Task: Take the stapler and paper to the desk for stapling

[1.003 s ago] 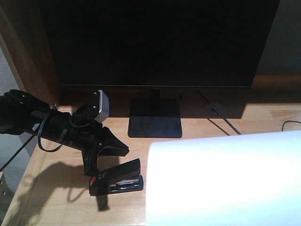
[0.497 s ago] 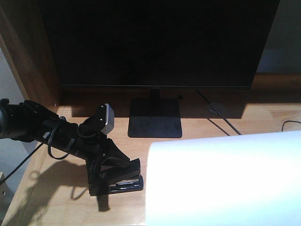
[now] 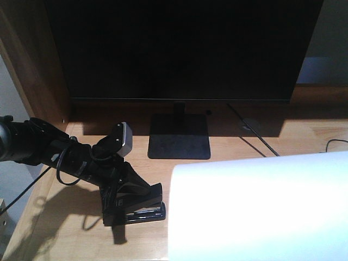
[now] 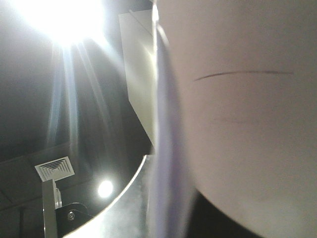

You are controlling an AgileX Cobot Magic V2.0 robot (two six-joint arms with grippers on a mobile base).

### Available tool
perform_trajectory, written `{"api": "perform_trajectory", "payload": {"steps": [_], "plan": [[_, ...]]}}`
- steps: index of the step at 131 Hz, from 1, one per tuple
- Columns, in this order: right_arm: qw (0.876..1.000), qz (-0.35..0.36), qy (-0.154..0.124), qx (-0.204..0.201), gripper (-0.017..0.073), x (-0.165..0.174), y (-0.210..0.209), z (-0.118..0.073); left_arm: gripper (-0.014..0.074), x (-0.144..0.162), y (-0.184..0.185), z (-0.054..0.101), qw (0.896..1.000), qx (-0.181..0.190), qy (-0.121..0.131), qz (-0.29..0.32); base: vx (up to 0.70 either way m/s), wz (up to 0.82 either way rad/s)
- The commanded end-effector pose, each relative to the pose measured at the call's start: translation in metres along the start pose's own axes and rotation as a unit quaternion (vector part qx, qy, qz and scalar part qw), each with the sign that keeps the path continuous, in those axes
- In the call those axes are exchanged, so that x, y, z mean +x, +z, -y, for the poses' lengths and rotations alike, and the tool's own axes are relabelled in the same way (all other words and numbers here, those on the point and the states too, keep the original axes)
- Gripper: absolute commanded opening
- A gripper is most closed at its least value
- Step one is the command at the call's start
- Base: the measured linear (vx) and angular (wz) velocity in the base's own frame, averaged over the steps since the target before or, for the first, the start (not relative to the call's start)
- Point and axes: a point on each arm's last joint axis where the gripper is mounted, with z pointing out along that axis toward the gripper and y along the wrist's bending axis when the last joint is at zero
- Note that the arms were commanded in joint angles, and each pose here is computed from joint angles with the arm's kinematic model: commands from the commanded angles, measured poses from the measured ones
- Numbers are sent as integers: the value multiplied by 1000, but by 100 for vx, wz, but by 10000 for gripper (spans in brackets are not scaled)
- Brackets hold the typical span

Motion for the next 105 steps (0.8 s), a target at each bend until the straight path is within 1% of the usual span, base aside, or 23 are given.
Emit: {"api": "perform_trajectory", "payload": {"steps": [1,93,105], "plan": [[1000,2,-5,-21,-6,-3,6,-7,-6,-23,-13,3,999,-8,15,39,0,0],[1000,6,-3,-23,-6,-3,6,-7,-6,-23,-13,3,999,-8,15,39,0,0],[1000,8,-2,-18,-6,-4,6,-6,-6,-23,-13,3,999,-8,15,39,0,0]]}}
